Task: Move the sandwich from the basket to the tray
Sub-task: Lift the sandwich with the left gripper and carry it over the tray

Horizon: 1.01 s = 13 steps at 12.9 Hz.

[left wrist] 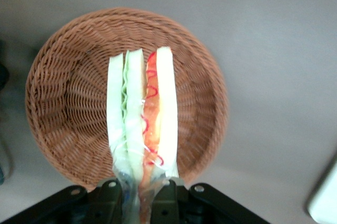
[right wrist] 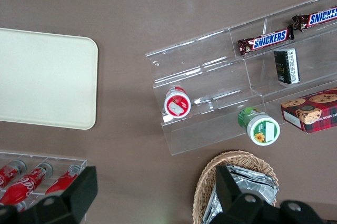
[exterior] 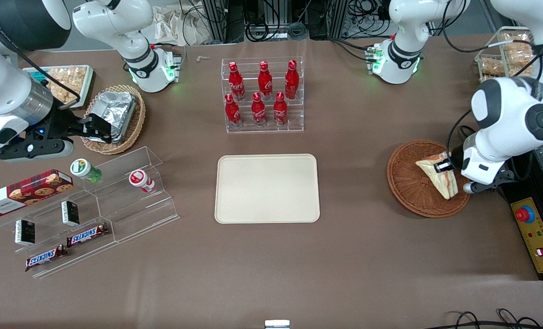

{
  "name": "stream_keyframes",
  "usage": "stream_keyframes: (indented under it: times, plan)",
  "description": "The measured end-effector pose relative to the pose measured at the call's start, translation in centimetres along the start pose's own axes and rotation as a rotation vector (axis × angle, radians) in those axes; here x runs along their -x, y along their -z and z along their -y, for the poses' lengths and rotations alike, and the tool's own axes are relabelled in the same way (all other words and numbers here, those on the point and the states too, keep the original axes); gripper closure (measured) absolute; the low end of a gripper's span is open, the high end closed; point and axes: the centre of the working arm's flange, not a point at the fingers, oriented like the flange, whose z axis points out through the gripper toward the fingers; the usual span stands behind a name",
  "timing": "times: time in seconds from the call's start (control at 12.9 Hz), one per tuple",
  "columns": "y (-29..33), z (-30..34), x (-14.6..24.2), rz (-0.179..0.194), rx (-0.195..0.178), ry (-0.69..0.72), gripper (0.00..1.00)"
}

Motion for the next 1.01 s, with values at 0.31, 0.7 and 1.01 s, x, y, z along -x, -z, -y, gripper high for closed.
stream_keyframes:
  times: [0.31, 0.7, 1.01]
  plan:
    - [4.9, -9.9, 3.3, -0.037, 0.012, -0.07, 0.81]
    - [3.9, -21.1, 9.5, -0.039, 0.004, -0.184, 0.81]
    - [-1.5, -29.1, 13.7, -0.08, 0.004, -0.217, 0.81]
